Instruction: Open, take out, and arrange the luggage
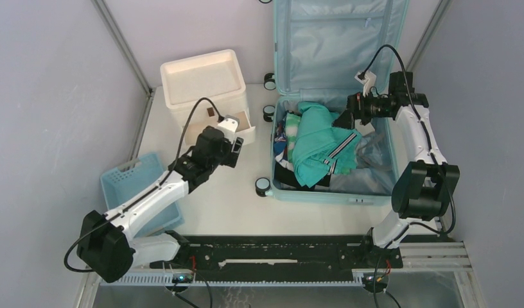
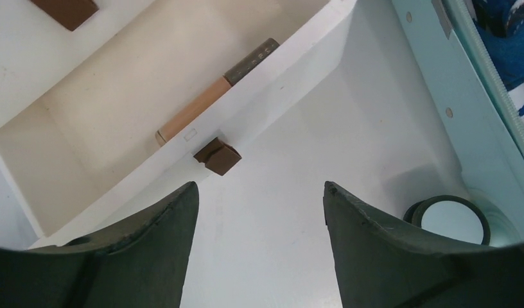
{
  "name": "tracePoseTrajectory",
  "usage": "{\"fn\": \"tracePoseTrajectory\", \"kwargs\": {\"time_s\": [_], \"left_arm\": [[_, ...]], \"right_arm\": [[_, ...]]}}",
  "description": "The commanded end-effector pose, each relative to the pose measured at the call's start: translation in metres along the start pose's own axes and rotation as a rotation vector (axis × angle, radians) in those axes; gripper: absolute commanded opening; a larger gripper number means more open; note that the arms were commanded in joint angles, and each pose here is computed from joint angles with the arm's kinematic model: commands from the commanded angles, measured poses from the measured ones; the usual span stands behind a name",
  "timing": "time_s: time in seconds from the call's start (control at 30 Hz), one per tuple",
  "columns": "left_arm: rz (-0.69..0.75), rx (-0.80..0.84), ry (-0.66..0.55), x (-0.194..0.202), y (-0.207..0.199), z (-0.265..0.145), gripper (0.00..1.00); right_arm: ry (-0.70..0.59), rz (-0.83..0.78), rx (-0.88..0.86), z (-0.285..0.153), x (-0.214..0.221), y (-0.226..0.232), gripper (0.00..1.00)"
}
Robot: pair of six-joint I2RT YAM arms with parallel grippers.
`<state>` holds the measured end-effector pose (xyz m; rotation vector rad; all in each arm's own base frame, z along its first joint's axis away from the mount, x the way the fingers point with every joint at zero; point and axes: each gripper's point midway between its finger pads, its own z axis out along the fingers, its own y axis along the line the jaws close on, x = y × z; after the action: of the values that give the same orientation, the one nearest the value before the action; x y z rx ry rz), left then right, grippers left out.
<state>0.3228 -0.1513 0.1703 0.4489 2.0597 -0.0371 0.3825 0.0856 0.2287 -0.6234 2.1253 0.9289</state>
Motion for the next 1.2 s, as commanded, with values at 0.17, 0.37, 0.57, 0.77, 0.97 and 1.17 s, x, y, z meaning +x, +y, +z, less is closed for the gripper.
{"fn": "tracePoseTrajectory", "kwargs": {"time_s": [0.17, 0.37, 0.57, 0.77, 0.97, 1.17], "left_arm": [[0.310, -0.020, 0.120, 0.014, -0.003, 0.019, 0.60], [0.457, -0.086, 0.259, 0.023, 0.009, 0.037, 0.24], [0.565, -0.138, 0.355, 0.034, 0.016, 0.058, 0.13], [0.636, -0.152, 0.391, 0.044, 0.018, 0.072, 0.11], [0.672, -0.172, 0.380, 0.045, 0.018, 0.088, 0.13], [0.714, -0.221, 0.371, 0.050, 0.022, 0.101, 0.14]], "right_arm": [[-0.016, -0.025, 0.002, 0.001, -0.002, 0.001, 1.00], [-0.012, -0.022, 0.001, 0.002, 0.000, -0.001, 1.00], [-0.008, -0.022, 0.004, 0.003, 0.001, -0.003, 1.00], [-0.007, -0.021, 0.009, 0.002, 0.001, -0.005, 1.00], [-0.003, -0.016, 0.009, 0.003, 0.003, -0.007, 1.00], [-0.007, -0.016, 0.013, 0.001, 0.003, -0.008, 1.00]]}}
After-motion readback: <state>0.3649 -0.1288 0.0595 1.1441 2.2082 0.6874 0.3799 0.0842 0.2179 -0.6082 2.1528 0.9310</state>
